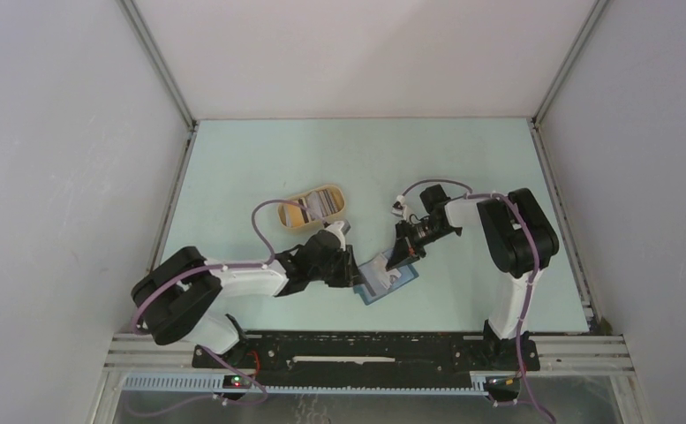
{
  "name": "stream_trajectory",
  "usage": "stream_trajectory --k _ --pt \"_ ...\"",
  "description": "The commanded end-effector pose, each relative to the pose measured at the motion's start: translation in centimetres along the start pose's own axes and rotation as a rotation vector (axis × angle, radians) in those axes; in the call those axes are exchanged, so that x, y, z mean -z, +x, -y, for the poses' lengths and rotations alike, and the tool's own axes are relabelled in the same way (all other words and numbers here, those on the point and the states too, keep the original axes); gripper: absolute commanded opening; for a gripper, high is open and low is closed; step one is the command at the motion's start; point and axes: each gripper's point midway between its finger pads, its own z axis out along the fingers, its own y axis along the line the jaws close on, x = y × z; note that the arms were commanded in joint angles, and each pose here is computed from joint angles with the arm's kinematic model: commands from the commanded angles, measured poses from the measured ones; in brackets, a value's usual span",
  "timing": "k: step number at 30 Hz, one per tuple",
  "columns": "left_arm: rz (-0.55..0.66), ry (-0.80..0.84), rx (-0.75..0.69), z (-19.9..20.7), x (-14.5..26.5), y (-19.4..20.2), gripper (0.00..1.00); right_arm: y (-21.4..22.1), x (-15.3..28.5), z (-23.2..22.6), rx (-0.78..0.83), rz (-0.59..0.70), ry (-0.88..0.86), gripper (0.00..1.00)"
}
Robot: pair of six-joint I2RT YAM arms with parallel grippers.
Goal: Put the credit cards into the card holder
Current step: Insert the credit card into the card holder.
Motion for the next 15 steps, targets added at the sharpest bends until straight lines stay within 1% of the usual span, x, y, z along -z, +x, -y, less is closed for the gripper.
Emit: stream_trajectory --k 1,7,11,15 --pt "-0.021 -0.058 0.02 -0.9 -0.9 0.1 0.29 -1.0 -0.1 0.6 0.069 0.044 0.058 0.0" --pt "-0.083 -0.191 -0.004 -3.7 -1.5 1.4 0.23 -0.7 -0.4 1.1 0.052 0.048 0.055 0.0" --pt "-0.112 -0.199 -0.013 -4.0 -1.9 1.9 0.21 -0.6 -0.5 1.2 0.045 0.051 0.052 0.01" --pt "-0.116 -0.187 -0.022 -3.6 -2.0 1.9 0.2 -0.5 -0.7 0.9 0.036 0.05 0.035 0.02"
